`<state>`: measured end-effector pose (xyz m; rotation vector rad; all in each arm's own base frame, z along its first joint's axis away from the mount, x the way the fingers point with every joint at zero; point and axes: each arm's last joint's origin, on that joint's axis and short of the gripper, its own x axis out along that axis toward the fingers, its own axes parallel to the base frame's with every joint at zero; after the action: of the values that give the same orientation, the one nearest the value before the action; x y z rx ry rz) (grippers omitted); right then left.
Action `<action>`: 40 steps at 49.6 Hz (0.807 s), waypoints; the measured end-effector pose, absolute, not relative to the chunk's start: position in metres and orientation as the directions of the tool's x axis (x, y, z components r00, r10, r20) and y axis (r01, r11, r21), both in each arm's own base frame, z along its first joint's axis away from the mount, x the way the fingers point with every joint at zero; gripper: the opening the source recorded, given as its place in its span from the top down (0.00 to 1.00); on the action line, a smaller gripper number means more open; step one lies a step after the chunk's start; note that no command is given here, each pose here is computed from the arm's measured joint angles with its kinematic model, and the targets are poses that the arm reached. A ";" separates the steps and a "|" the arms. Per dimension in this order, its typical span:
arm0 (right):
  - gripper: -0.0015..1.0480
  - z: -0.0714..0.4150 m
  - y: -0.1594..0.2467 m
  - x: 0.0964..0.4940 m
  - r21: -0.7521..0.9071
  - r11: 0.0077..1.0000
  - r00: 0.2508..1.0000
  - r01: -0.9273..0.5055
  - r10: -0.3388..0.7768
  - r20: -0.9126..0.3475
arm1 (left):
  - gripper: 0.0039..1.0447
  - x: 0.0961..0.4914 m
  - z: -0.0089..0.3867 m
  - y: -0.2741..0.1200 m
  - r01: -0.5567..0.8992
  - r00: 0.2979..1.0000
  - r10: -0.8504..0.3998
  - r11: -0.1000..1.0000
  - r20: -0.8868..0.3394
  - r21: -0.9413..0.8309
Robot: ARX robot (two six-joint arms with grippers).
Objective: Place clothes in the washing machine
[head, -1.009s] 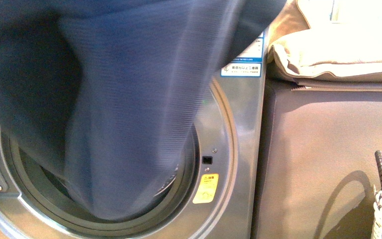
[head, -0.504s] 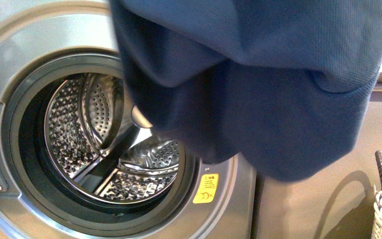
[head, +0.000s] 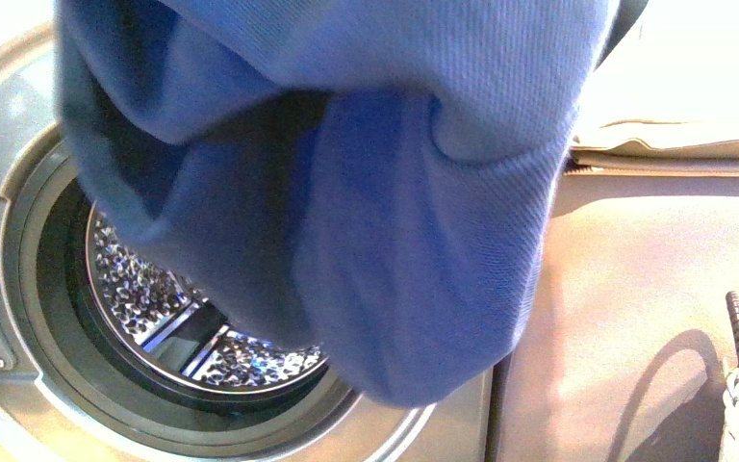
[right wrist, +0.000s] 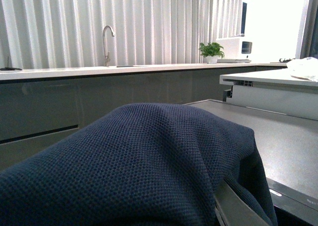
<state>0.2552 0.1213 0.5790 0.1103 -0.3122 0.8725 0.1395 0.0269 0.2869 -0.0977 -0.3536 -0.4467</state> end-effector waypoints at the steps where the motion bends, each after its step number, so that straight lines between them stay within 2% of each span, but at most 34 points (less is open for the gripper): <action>1: 0.92 0.579 0.121 0.255 -0.032 0.641 0.601 -0.767 0.735 0.314 | 0.06 0.142 0.292 0.027 0.457 0.832 -0.424 0.889 0.358 -0.010; 8: 0.92 0.579 0.121 0.255 -0.032 0.641 0.601 -0.767 0.735 0.314 | 0.06 0.156 0.318 0.022 0.571 0.756 -0.538 0.821 0.373 0.025; 20: 0.92 0.579 0.121 0.255 -0.031 0.641 0.602 -0.767 0.735 0.314 | 0.06 0.183 0.356 0.008 0.745 0.568 -0.696 0.661 0.440 0.083; 27: 0.92 0.579 0.121 0.255 -0.032 0.641 0.601 -0.767 0.735 0.314 | 0.06 0.206 0.360 -0.010 0.815 0.520 -0.759 0.579 0.392 0.040; 40: 0.92 0.579 0.121 0.255 -0.031 0.641 0.601 -0.767 0.735 0.314 | 0.06 0.224 0.362 -0.046 0.890 0.397 -0.859 0.447 0.324 0.094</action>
<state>0.2552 0.1212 0.5790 0.1106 -0.3120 0.8718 0.2238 -0.0458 0.3624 -0.0999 -0.3483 -1.1096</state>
